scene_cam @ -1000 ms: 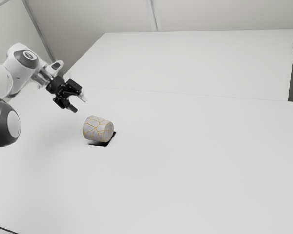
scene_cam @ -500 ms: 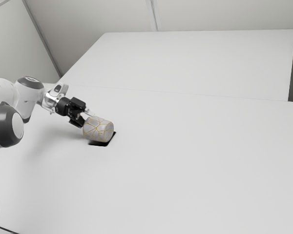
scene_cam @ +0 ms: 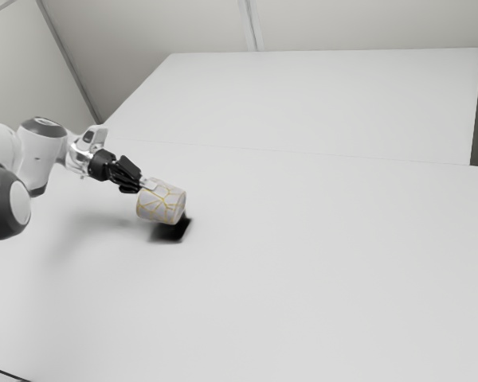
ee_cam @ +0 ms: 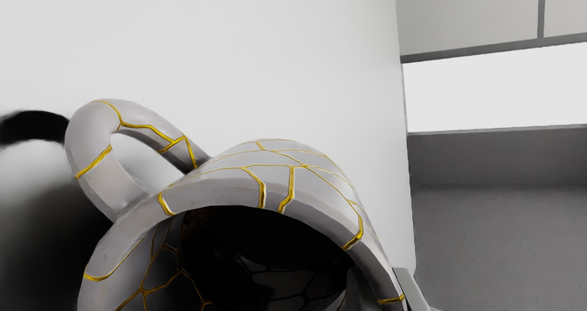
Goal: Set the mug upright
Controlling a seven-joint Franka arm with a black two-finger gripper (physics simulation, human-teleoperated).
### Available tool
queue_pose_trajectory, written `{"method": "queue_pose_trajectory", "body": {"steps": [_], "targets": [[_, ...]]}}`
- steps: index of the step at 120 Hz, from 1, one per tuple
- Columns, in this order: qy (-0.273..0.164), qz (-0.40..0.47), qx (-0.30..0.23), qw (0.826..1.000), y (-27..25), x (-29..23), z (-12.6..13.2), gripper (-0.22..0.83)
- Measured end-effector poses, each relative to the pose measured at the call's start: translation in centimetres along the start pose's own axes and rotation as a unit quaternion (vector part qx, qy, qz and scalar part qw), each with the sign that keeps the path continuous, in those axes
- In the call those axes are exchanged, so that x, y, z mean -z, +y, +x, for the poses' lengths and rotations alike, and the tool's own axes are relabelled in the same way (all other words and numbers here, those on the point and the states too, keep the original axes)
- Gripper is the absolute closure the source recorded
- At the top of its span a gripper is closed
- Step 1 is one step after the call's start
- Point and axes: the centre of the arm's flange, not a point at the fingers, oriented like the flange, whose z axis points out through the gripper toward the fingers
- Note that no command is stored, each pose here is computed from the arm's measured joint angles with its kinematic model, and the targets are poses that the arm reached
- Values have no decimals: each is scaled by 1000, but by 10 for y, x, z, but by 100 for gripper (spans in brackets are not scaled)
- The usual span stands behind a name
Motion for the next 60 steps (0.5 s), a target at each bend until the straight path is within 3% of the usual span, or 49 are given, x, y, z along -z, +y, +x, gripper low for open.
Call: {"method": "queue_pose_trajectory", "body": {"steps": [13, 25, 42, 60], "targets": [[-40, 73, -29, 996, 50, -8, 10, 77], [-83, 170, -48, 981, 95, -20, 9, 78], [-141, 307, -70, 939, 133, -49, 4, 78], [-163, 421, -73, 889, 134, -68, -9, 78]]}}
